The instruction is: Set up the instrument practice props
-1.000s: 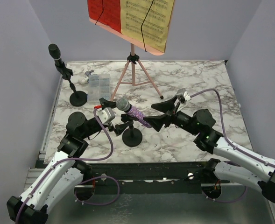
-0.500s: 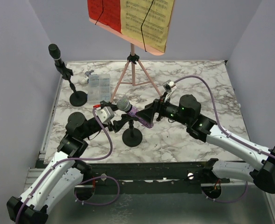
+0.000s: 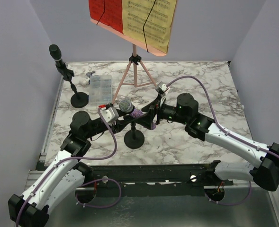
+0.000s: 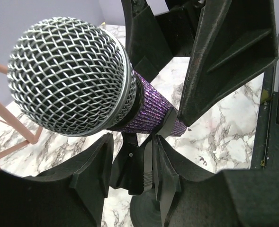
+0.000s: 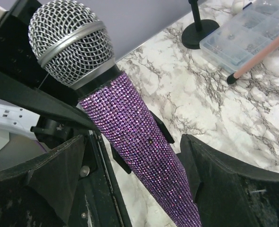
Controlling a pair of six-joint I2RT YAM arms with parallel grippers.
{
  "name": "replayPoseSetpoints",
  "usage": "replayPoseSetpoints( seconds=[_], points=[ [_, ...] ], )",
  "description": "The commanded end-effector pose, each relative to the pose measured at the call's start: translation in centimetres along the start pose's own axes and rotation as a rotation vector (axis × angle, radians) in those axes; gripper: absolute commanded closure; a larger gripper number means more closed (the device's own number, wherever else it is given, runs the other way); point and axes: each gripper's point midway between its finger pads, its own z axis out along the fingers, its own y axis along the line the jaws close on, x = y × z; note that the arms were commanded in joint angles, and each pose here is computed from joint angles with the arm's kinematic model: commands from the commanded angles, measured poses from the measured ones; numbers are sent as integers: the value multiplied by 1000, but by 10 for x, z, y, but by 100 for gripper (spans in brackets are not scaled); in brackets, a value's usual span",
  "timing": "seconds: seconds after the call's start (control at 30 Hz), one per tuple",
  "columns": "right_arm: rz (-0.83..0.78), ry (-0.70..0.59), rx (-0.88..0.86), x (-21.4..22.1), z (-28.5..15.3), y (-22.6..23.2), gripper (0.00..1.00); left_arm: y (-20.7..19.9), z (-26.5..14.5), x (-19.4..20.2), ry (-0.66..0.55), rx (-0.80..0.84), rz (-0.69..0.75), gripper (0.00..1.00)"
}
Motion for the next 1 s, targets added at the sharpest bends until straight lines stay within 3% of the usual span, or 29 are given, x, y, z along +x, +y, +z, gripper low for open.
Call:
replayPoseSetpoints(
  seconds=[0.0, 0.43, 0.5, 0.7, 0.8, 0.97],
  points=[
    [-87, -17, -63, -1, 0, 9, 11, -13, 5, 6, 11, 75, -11, 59],
    [-124, -14, -51, -2, 1, 6, 11, -12, 6, 15, 51, 62, 1, 63],
    [-146, -24, -41, -8, 2, 5, 11, -8, 4, 14, 49, 37, 8, 55],
    [-186, -34, -45, -20, 14, 4, 12, 4, -13, -10, -7, -88, 43, 14],
    [-211, -10, -23, -20, 23, 2, 14, 8, -25, -18, -21, -150, 37, 8],
    [-255, 35, -58, -8, 31, 5, 19, 0, -35, -13, -11, -160, -30, 5]
  ],
)
